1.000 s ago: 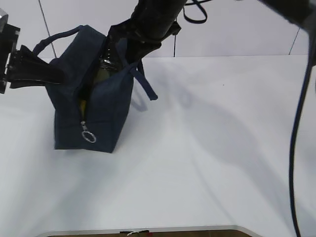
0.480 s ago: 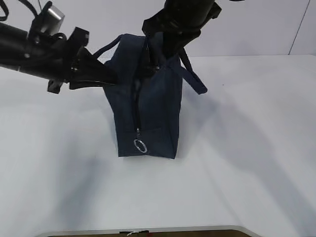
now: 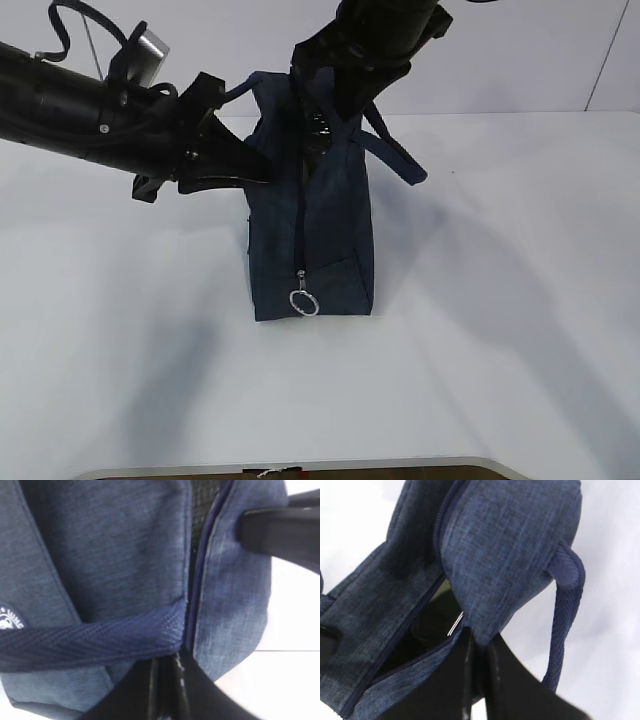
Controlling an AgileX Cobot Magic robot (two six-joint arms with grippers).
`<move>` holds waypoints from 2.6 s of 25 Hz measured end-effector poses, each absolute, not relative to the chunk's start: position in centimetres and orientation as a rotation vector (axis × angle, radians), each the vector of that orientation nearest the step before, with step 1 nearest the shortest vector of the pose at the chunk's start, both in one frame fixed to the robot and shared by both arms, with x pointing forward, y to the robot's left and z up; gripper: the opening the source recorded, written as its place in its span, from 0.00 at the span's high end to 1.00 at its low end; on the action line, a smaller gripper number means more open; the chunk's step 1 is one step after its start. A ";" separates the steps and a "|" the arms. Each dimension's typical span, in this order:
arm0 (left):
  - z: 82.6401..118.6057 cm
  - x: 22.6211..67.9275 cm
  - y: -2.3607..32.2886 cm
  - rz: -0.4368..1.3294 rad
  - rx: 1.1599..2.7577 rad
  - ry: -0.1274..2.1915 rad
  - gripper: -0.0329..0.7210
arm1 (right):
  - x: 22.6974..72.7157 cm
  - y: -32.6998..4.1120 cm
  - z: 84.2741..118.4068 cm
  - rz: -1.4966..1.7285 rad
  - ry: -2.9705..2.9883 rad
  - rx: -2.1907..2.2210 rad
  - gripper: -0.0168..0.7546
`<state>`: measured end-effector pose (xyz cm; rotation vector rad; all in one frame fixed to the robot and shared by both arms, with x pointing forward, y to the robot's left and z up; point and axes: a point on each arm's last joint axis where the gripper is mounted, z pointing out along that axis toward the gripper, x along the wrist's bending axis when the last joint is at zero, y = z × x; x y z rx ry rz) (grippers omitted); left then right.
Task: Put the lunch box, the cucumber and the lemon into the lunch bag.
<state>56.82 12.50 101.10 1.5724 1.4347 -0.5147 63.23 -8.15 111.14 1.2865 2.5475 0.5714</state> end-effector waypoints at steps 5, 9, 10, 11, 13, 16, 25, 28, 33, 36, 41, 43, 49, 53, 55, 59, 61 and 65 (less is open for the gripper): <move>101.1 56.8 12.5 -0.513 1.572 1.436 0.95 | 63.3 -8.1 111.2 0.586 2.536 1.287 0.83; 101.1 56.8 12.5 -0.512 1.574 1.435 0.81 | 63.4 -8.1 111.2 0.595 2.524 1.310 0.65; 101.1 56.8 12.5 -0.512 1.574 1.435 0.75 | 63.4 -8.1 111.2 0.598 2.520 1.316 0.59; 101.1 56.8 12.5 -0.512 1.574 1.435 0.70 | 63.4 -8.1 111.2 0.599 2.518 1.322 0.53; 101.1 56.8 12.5 -0.512 1.574 1.435 0.61 | 63.4 -8.1 111.2 0.602 2.515 1.331 0.45; 101.4 56.7 12.5 -0.506 1.574 1.428 0.55 | 63.2 -8.1 111.6 0.614 2.507 1.331 0.40; 103.6 56.6 15.2 -0.443 1.571 1.394 0.54 | 61.6 -8.9 115.0 0.707 2.459 1.307 0.39; 104.0 56.4 16.0 -0.446 1.606 1.380 0.53 | 61.1 -9.0 115.8 0.745 2.454 1.305 0.39; 104.5 55.9 16.7 -0.510 1.719 1.333 0.53 | 60.3 -9.3 117.2 0.788 2.436 1.296 0.39; 104.6 55.6 16.9 -0.530 1.788 1.322 0.53 | 59.6 -9.7 118.3 0.822 2.420 1.286 0.39; 104.4 54.9 17.1 -0.572 1.879 1.315 0.53 | 58.3 -9.8 120.1 0.920 2.418 1.279 0.39; 104.2 54.6 17.3 -0.593 1.922 1.317 0.53 | 57.7 -9.8 120.7 0.966 2.423 1.278 0.39; 104.0 54.4 18.2 -0.553 2.043 1.416 0.53 | 55.6 -9.7 121.6 0.994 2.454 1.228 0.39; 104.5 53.7 19.3 -0.473 2.111 1.519 0.56 | 54.4 -9.7 120.4 0.908 2.505 1.200 0.39; 104.9 53.3 20.0 -0.405 2.151 1.574 0.59 | 54.0 -9.9 119.6 0.847 2.519 1.195 0.39; 106.0 52.5 21.1 -0.273 2.196 1.653 0.61 | 53.3 -10.8 118.0 0.729 2.546 1.199 0.39; 107.0 51.8 21.4 -0.224 2.192 1.655 0.61 | 52.6 -11.2 117.1 0.689 2.569 1.206 0.40; 109.0 50.5 21.8 -0.158 2.166 1.629 0.62 | 51.1 -12.1 116.5 0.750 2.523 1.186 0.44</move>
